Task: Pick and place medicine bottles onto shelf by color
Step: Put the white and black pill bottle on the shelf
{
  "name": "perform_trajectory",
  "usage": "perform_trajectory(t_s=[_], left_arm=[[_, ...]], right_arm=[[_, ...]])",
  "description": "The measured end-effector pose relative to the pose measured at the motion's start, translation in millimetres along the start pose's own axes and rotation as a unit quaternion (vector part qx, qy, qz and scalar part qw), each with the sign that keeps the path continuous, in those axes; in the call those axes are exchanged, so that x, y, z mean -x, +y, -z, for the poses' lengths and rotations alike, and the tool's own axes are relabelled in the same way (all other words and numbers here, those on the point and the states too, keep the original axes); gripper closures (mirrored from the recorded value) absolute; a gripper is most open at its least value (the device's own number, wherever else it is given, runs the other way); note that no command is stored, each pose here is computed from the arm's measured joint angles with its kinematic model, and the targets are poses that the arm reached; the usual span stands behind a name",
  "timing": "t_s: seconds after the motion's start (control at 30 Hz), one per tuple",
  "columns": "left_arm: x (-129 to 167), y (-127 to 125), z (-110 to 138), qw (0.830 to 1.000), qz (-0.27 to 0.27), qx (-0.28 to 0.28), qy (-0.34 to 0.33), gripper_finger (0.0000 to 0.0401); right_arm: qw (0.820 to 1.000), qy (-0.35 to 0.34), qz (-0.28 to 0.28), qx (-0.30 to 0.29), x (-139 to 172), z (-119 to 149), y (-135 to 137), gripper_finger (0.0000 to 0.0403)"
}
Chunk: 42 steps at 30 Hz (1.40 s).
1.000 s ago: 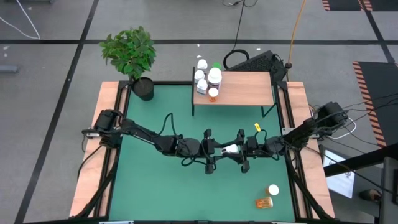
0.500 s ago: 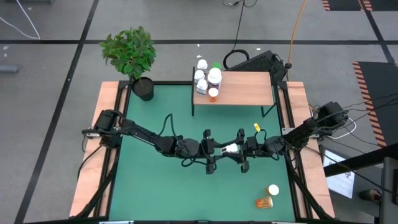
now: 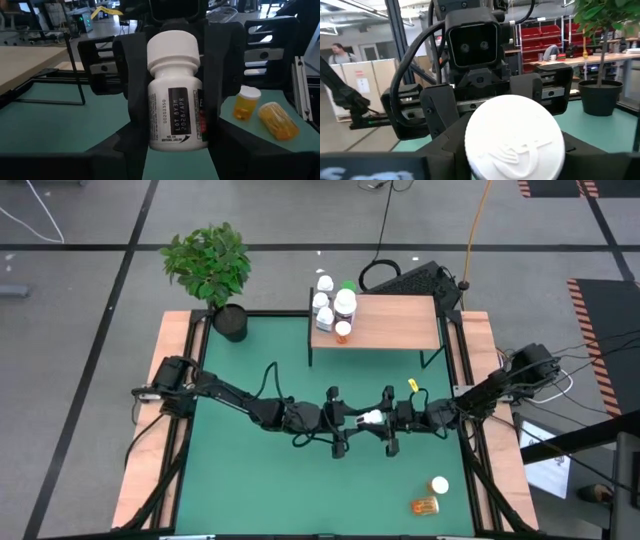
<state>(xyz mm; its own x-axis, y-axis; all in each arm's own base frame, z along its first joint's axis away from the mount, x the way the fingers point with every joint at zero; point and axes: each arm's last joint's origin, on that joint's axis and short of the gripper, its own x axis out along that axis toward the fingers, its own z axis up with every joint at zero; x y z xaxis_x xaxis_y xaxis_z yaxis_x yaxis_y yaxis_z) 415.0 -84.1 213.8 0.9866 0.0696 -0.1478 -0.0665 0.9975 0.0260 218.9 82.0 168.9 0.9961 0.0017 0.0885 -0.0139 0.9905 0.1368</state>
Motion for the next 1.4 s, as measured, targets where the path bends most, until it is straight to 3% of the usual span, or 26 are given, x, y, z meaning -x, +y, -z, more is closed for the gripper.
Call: perform_trajectory(t_s=[0.13,0.37,0.53,0.67,0.8,1.13,1.23,1.4], left_arm=[[0.0,0.7,4.1,1.000,-0.003,-0.003,0.021,0.0214],[5.4,-1.4,16.7,0.994,-0.007,-0.028,0.103,0.0212],[7.2,0.4,-0.7,0.997,-0.018,-0.036,0.058,0.0212],[6.3,-2.4,4.4,0.995,-0.010,-0.078,0.060,0.0211],[2.4,-3.4,9.1,0.994,-0.006,-0.094,0.059,0.0186],[-13.4,10.2,39.1,0.992,-0.011,-0.087,0.088,0.0076],[-14.2,12.5,36.0,0.994,-0.001,-0.081,0.079,0.0076],[-15.5,15.1,34.8,0.994,0.020,-0.076,0.071,0.0111]], right_arm=[[0.999,0.022,0.013,0.026,0.0,4.6,-1.1,0.0254],[0.987,0.121,0.042,0.094,3.0,24.5,-5.8,0.0258],[0.965,0.210,0.067,0.142,6.1,40.9,-13.7,0.0255],[0.947,0.272,0.089,0.145,1.0,45.7,-18.9,0.0255],[0.956,0.247,0.084,0.133,-10.6,34.6,-13.1,0.0254],[0.953,0.263,0.060,0.142,-20.5,32.0,-8.1,0.0254],[0.954,0.260,0.059,0.141,-20.8,31.6,-7.9,0.0253],[0.954,0.256,0.057,0.144,-21.3,30.8,-7.7,0.0253]])
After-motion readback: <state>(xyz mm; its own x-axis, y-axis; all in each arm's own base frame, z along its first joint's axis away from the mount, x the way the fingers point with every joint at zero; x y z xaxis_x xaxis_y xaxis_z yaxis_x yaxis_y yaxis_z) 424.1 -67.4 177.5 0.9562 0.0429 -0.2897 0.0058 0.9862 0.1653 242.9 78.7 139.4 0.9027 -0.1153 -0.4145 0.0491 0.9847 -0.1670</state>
